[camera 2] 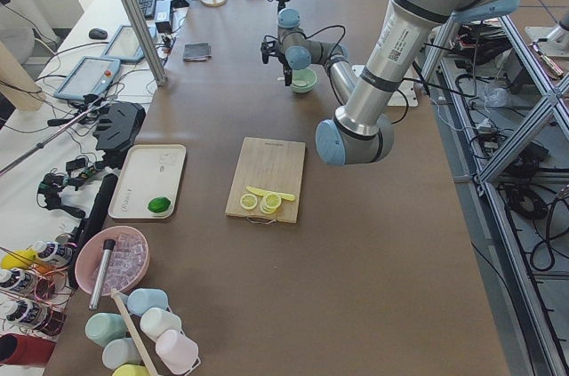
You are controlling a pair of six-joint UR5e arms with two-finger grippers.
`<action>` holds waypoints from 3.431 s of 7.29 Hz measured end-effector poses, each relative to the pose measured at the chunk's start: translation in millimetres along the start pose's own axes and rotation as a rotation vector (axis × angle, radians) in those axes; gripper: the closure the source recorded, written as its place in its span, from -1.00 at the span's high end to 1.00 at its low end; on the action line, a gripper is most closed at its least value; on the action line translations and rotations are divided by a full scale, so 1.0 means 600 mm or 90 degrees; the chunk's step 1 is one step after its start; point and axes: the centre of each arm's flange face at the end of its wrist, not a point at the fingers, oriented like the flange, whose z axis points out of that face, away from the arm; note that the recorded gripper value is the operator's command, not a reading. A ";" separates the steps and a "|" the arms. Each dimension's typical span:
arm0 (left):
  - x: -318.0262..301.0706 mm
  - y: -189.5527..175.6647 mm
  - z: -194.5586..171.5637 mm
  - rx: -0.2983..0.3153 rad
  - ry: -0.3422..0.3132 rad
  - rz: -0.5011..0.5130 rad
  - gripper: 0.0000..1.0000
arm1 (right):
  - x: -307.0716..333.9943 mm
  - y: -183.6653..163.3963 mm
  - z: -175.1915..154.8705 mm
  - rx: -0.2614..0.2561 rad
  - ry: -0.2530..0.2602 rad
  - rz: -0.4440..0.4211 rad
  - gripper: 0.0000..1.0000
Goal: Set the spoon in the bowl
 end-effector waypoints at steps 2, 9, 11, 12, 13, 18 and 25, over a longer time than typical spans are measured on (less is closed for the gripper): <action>-0.203 -0.090 -0.061 -0.001 -0.040 0.102 0.97 | 0.156 -0.032 -0.046 -0.002 0.034 -0.042 1.00; -0.964 -0.143 -0.362 0.015 -0.166 0.222 0.97 | 0.643 -0.032 -0.190 -0.025 0.089 -0.104 1.00; -1.004 -0.132 -0.377 0.017 -0.174 0.210 0.97 | 0.701 -0.029 -0.180 -0.038 0.096 -0.116 1.00; -1.010 -0.130 -0.380 0.018 -0.174 0.205 0.97 | 0.712 -0.027 -0.181 -0.039 0.095 -0.114 1.00; -1.015 -0.130 -0.379 0.016 -0.174 0.202 0.97 | 0.717 -0.026 -0.184 -0.038 0.090 -0.108 1.00; -1.030 -0.113 -0.363 -0.008 -0.132 0.182 0.97 | 0.745 -0.001 -0.184 -0.044 0.087 -0.087 1.00; -1.042 -0.057 -0.369 -0.022 -0.066 0.160 0.97 | 0.757 0.046 -0.202 -0.041 0.076 -0.071 1.00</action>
